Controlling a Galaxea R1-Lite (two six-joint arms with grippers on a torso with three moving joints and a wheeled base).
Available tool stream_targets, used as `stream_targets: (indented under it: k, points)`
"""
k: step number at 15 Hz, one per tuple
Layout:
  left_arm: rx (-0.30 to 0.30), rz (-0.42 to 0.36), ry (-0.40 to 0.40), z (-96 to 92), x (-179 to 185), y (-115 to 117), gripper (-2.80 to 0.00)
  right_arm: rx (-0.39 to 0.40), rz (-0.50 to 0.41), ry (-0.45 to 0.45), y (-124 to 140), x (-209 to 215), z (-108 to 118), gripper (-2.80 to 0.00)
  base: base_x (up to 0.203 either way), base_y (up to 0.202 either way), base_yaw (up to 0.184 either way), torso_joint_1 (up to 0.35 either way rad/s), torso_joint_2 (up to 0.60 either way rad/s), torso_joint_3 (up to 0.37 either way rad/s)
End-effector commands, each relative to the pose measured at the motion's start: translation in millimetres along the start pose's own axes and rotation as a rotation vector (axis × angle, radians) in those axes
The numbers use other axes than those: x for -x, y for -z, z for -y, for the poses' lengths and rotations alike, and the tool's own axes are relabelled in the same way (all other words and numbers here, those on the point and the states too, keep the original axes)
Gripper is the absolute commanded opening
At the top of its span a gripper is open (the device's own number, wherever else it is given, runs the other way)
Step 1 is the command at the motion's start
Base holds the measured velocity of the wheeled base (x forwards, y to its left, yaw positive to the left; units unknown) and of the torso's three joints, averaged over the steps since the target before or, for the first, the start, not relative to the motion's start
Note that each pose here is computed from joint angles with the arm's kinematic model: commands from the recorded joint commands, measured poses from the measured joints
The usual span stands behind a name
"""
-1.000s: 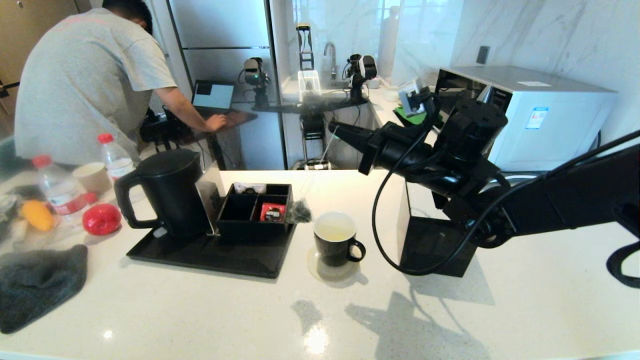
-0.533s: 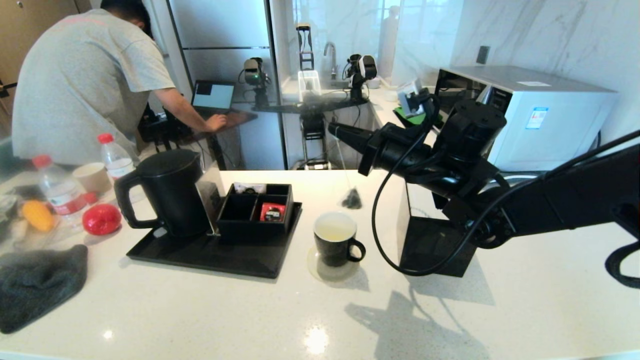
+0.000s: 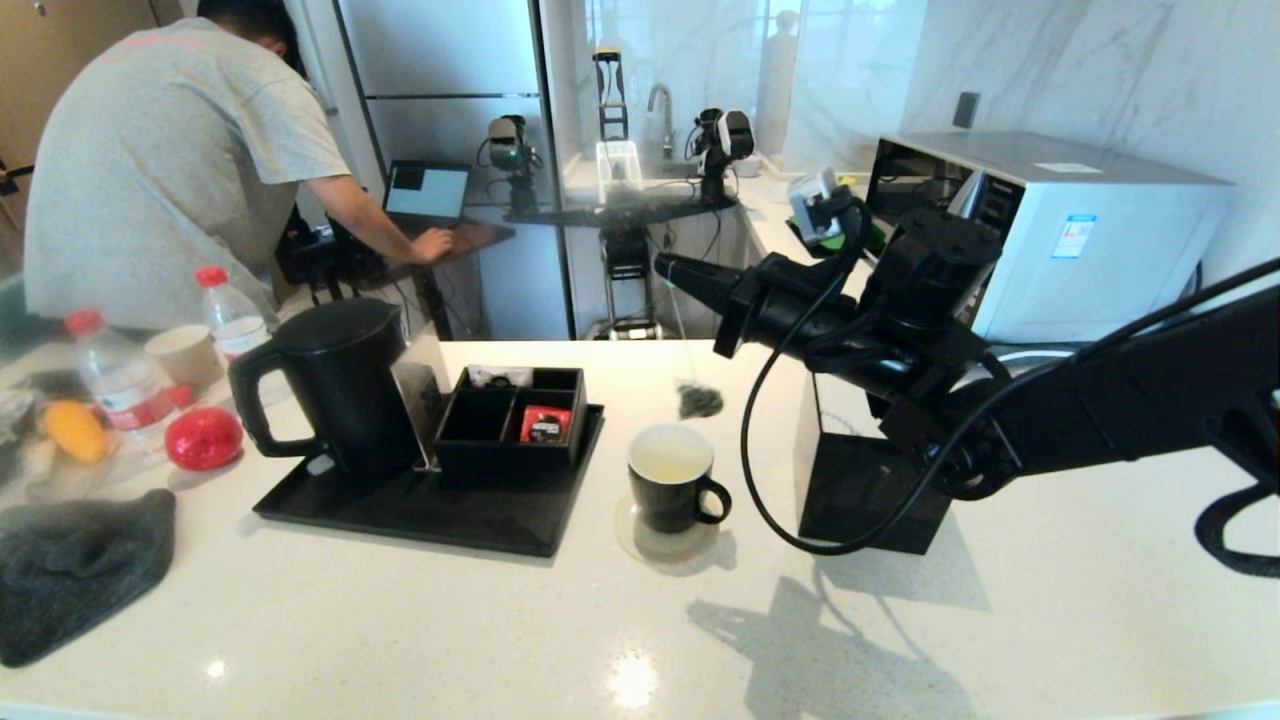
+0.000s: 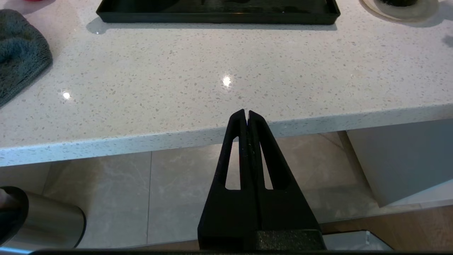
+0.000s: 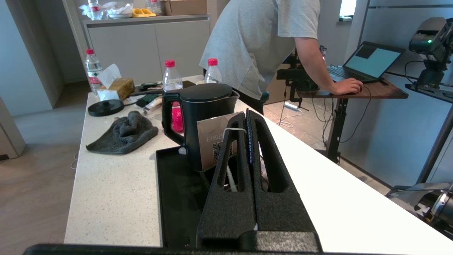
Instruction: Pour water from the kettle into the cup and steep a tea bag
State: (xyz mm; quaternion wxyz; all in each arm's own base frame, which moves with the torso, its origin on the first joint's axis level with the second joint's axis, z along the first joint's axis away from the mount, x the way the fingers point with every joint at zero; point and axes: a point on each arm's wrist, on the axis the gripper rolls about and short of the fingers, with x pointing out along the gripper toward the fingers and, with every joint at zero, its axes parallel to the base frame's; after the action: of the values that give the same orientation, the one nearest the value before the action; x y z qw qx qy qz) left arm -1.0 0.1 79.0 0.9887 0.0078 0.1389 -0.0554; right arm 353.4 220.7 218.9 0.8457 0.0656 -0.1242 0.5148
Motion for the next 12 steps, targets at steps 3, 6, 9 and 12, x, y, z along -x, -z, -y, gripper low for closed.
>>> stream_targets:
  k: [3, 6, 9, 12]
  points:
    - [-0.005, -0.008, 0.003, 0.1, -0.4, 0.2, -2.80, 0.001, 0.007, -0.005, 1.0, -0.2, 0.1, -2.80, 0.000, 0.000, 0.000, 0.000, 0.00, 0.000]
    - [0.001, -0.008, -0.007, 0.0, -0.4, 0.2, -2.80, 0.002, 0.009, -0.006, 0.5, -0.2, -0.1, -2.80, 0.000, 0.000, 0.000, 0.000, 0.00, 0.000]
    - [0.033, 0.038, -0.129, 0.6, 3.0, 1.3, -2.80, 0.006, 0.016, -0.007, -3.6, 0.6, -1.2, -2.80, 0.000, 0.000, 0.000, 0.000, 0.00, 0.000]
    - [0.029, 0.080, -0.127, 1.1, 6.1, 2.4, -2.80, 0.002, 0.008, -0.006, -2.4, 4.4, -4.0, -2.80, 0.000, 0.000, 0.000, 0.000, 0.00, 0.000]
